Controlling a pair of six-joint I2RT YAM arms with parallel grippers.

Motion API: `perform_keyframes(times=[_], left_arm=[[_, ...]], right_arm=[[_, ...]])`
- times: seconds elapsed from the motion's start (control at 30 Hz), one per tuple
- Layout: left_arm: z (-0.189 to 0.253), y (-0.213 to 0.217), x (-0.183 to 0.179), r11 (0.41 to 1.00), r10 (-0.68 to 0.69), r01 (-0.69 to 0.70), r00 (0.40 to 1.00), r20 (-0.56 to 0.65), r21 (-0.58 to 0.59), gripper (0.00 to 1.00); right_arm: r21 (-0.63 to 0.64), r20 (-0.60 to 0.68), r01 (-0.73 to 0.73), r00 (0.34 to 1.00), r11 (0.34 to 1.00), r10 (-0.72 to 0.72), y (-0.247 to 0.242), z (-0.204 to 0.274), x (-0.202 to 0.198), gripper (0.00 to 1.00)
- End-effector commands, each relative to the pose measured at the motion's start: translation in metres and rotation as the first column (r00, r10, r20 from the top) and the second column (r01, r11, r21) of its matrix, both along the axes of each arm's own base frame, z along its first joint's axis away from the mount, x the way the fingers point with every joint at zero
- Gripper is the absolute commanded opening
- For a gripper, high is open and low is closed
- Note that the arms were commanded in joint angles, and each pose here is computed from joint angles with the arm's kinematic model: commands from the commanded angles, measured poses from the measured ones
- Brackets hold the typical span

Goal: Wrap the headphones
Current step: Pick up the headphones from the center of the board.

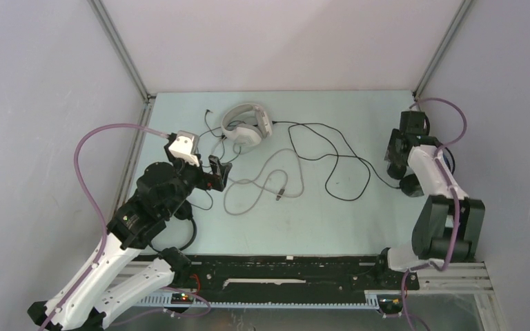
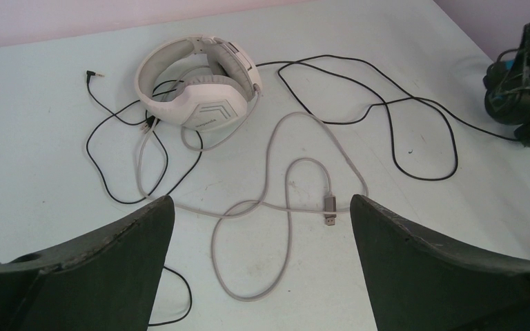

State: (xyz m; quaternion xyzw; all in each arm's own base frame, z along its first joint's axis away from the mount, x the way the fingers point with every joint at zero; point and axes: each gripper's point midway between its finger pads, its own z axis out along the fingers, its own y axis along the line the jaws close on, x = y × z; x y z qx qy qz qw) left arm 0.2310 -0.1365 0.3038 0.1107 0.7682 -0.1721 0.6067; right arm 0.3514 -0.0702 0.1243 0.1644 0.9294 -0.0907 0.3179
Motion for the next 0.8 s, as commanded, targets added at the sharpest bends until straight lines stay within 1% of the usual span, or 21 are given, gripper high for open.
perform_keyframes(times=[0.0, 0.07, 0.13, 0.2, 0.3, 0.37, 0.4, 0.47, 0.53, 0.6, 0.7, 0.77], left_arm=[[0.023, 0.004, 0.003, 0.999, 0.021, -0.019, 0.998, 0.054, -0.038, 1.0], [0.023, 0.004, 0.003, 0.999, 0.022, -0.019, 0.998, 0.056, -0.041, 1.0], [0.023, 0.004, 0.004, 0.999, 0.021, -0.019, 0.998, 0.055, -0.043, 1.0], [0.023, 0.002, 0.003, 0.999, 0.016, -0.013, 0.998, 0.055, -0.046, 1.0], [0.023, -0.001, 0.003, 0.999, -0.001, 0.004, 0.998, 0.056, -0.052, 1.0], [0.022, -0.002, 0.003, 0.999, -0.009, 0.012, 0.999, 0.053, -0.053, 1.0], [0.022, -0.002, 0.003, 0.999, -0.007, 0.009, 0.999, 0.054, -0.053, 1.0], [0.021, -0.001, 0.005, 0.999, 0.003, 0.0, 0.999, 0.051, -0.05, 1.0], [0.019, 0.0, 0.006, 0.999, 0.013, -0.011, 0.999, 0.047, -0.045, 1.0], [0.018, 0.0, 0.008, 0.999, 0.019, -0.017, 0.999, 0.043, -0.042, 1.0], [0.018, 0.0, 0.009, 0.998, 0.03, -0.028, 0.999, 0.025, -0.053, 0.98], [0.024, -0.001, 0.007, 0.997, 0.03, -0.03, 1.0, -0.003, -0.064, 0.98]], right_arm=[[-0.136, 0.345, -0.023, 0.936, 0.99, 0.069, 0.008, 0.131, 0.022, 0.4], [-0.157, 0.433, -0.041, 0.895, 0.987, 0.106, 0.018, 0.167, 0.018, 0.41], [-0.151, 0.514, -0.071, 0.846, 0.986, 0.14, 0.027, 0.197, 0.013, 0.41], [-0.142, 0.585, -0.175, 0.779, 0.974, 0.226, 0.054, 0.223, 0.007, 0.41], [-0.15, 0.672, -0.274, 0.677, 0.95, 0.301, 0.083, 0.257, -0.009, 0.4], [-0.137, 0.723, -0.366, 0.599, 0.92, 0.345, 0.108, 0.276, -0.02, 0.39], [-0.124, 0.749, -0.428, 0.551, 0.895, 0.368, 0.123, 0.285, -0.026, 0.39], [-0.116, 0.783, -0.499, 0.486, 0.859, 0.389, 0.141, 0.299, -0.04, 0.38], [-0.13, 0.796, -0.627, 0.396, 0.768, 0.458, 0.172, 0.306, -0.056, 0.38], [-0.152, 0.785, -0.726, 0.324, 0.671, 0.528, 0.196, 0.302, -0.071, 0.38], [-0.218, 0.717, -0.794, 0.264, 0.567, 0.645, 0.222, 0.279, -0.085, 0.38], [-0.309, 0.647, -0.808, 0.208, 0.502, 0.734, 0.235, 0.26, -0.094, 0.37]])
